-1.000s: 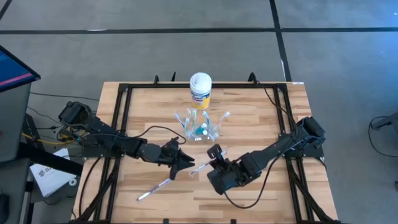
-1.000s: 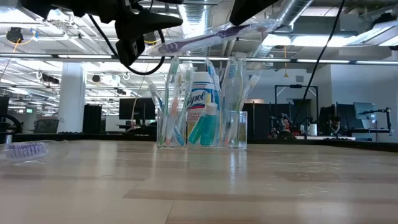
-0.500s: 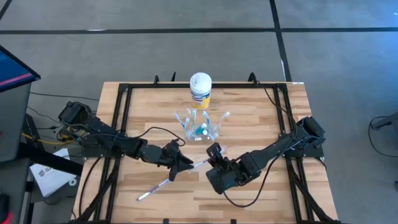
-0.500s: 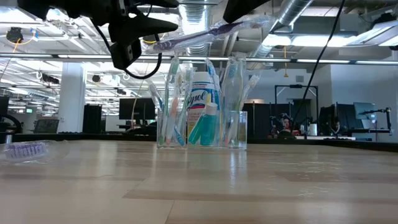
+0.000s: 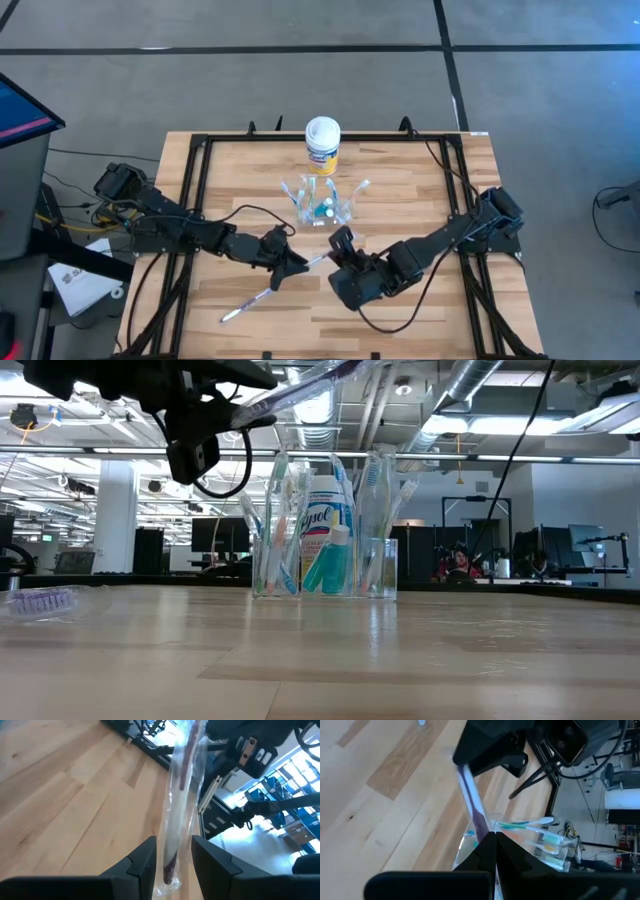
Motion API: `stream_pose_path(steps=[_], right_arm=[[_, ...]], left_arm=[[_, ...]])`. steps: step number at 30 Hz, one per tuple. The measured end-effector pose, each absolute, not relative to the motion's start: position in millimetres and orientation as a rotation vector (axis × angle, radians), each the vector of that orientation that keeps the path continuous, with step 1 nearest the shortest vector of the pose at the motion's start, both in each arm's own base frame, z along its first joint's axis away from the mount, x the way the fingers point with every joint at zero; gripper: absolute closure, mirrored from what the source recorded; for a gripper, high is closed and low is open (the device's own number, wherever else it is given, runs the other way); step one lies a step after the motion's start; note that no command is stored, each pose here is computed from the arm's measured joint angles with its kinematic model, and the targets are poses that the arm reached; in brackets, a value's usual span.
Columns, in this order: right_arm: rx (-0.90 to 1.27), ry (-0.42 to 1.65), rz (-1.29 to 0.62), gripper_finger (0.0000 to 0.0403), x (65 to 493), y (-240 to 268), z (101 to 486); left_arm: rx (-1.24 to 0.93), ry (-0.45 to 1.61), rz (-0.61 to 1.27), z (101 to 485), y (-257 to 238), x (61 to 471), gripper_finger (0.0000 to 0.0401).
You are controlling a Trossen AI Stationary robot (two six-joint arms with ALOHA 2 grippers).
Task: Pick & Place toothbrushing station
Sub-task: Put the top purple toothbrush into the transparent organizer
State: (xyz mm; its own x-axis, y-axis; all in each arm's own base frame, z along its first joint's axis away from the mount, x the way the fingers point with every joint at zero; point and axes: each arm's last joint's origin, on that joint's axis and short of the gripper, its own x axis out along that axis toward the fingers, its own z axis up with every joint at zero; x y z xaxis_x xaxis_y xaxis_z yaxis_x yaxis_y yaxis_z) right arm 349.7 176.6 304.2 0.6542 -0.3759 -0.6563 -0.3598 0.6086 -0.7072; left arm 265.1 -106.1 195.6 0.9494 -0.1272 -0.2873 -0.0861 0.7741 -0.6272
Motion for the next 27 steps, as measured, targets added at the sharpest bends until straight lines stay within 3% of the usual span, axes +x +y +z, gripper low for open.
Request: stream_pose_path(steps=[15, 19, 23, 27], right_arm=[[-0.957, 0.893, -0.024, 0.0403, 356.9, 169.9, 302.1], [-0.955, 0.895, -0.033, 0.0403, 358.0, 167.8, 302.2], [-0.954, 0.893, -0.033, 0.0403, 357.8, 168.4, 302.3], [-0.947, 0.892, -0.036, 0.0403, 357.9, 168.4, 302.3]], left_arm=[[-0.685, 0.326, -0.024, 195.6, -106.1, 265.1, 0.0288], [-0.657, 0.325, -0.029, 195.5, -106.1, 265.0, 0.032], [-0.631, 0.326, -0.031, 195.3, -105.9, 265.0, 0.0377], [-0.6, 0.327, -0.035, 195.1, -105.9, 265.0, 0.0384]])
